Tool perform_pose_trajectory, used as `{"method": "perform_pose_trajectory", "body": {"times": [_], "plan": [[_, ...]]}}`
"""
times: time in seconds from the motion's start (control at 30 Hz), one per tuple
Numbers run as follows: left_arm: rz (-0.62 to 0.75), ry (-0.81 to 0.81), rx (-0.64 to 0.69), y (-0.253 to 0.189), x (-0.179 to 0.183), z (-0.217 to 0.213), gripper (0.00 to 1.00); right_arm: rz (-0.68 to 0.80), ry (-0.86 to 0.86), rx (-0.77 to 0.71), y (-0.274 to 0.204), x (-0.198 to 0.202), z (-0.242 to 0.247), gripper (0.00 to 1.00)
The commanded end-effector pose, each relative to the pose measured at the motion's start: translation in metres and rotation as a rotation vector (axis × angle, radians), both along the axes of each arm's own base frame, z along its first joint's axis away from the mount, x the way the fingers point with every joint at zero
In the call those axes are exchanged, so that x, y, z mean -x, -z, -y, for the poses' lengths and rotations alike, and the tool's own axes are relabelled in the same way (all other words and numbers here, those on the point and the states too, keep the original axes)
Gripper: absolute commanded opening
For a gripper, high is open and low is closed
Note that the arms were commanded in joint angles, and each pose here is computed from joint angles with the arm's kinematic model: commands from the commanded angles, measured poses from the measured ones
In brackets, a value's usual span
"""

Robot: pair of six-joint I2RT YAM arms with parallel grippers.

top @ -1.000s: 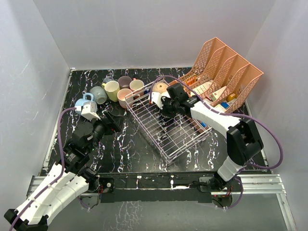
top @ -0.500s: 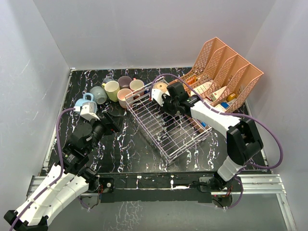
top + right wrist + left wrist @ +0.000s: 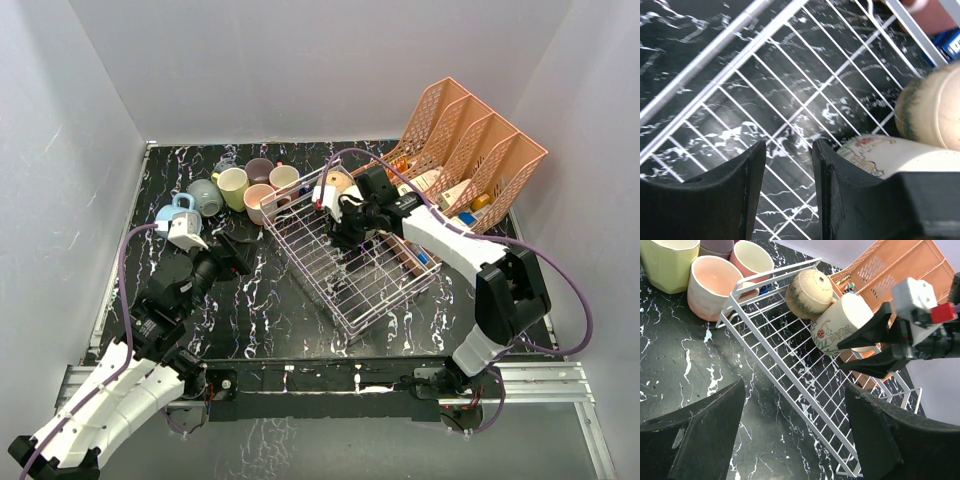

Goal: Load the cups into the dish rack
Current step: Adjust the cup at the center of the board.

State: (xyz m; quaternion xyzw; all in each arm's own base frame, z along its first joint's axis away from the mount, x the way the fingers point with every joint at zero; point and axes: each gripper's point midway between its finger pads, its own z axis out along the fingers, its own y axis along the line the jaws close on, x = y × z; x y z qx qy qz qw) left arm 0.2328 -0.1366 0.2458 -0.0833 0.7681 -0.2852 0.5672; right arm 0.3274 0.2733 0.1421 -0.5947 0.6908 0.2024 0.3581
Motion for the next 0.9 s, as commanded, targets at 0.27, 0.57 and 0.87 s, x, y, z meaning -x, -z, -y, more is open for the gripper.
{"method": "perform_pose_trajectory", "body": {"times": [0.27,0.57,0.87], "plan": [[-0.034,-0.021,-0.261,-0.001,-0.009,-0.018,0.85,-0.051,-0.245,-0.439,-0.101,0.046,0.005,0.48],[-0.19,-0.053,-0.633,0.026,-0.036,-0.039,0.88,-0.04,-0.208,-0.59,-0.12,0.052,0.043,0.56],[-0.307,-0.038,-0.532,0.036,-0.102,-0.071,0.87,-0.039,-0.181,-0.636,-0.115,0.057,0.059,0.56]]}}
